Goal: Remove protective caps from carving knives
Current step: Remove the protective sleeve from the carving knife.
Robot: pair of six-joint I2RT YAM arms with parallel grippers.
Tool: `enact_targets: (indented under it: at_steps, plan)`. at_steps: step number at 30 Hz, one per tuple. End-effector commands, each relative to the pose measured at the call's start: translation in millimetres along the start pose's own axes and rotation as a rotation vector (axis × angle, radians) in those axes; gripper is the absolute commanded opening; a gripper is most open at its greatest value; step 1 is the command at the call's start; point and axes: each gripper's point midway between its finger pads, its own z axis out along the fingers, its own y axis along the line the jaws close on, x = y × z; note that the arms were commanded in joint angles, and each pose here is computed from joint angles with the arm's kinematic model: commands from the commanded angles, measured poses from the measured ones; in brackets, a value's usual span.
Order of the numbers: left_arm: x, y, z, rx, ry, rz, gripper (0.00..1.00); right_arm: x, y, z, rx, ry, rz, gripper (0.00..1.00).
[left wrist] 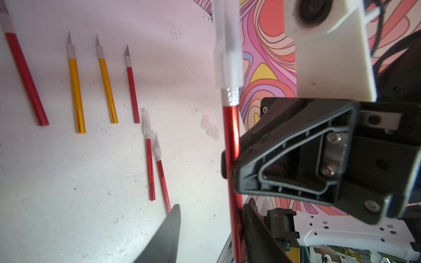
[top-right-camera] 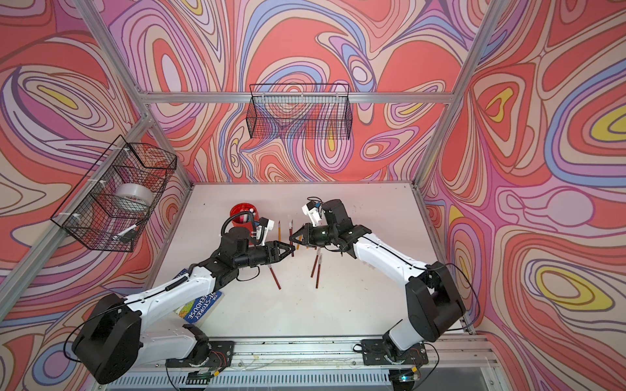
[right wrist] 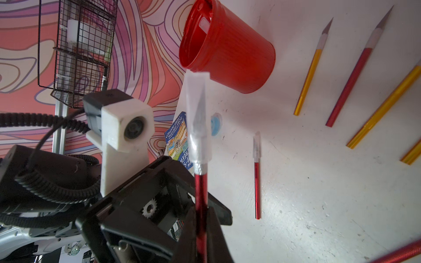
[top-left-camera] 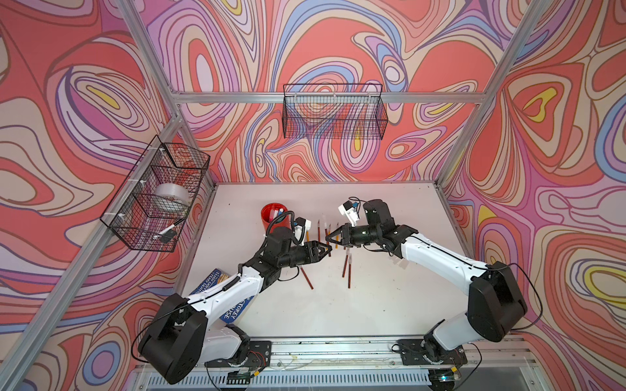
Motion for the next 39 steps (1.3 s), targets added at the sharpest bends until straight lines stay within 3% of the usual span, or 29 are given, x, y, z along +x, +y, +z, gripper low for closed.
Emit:
enact_targets:
  at_steps: [1,4,10,17,18,21,24,33,39]
  plan:
    - [-13,-14,2,0.032,-0.032,0.020,0.38,6,4,3,-0.033,0.015,-0.033,0.00]
    - [-15,-13,3,0.023,-0.033,0.020,0.33,9,5,4,-0.037,0.021,-0.045,0.00]
    - [-16,-10,10,0.021,-0.021,0.004,0.11,10,9,2,-0.053,0.017,-0.055,0.00]
    - [-15,-12,11,0.030,-0.016,0.003,0.00,7,11,0,-0.054,-0.002,-0.064,0.00]
    - [-15,-11,10,0.024,-0.019,0.005,0.00,7,11,0,-0.054,-0.002,-0.065,0.01]
    - [-14,-9,6,0.007,-0.031,0.011,0.00,6,12,0,-0.051,-0.004,-0.072,0.26]
    - [-13,-10,1,-0.005,-0.034,0.025,0.00,0,13,-2,-0.033,-0.020,-0.084,0.40]
    - [-6,-9,-5,-0.014,-0.018,0.034,0.00,-46,16,-4,0.085,-0.097,-0.151,0.43]
    - [-4,-9,-8,-0.019,-0.016,0.046,0.00,-64,13,7,0.102,-0.097,-0.156,0.38]
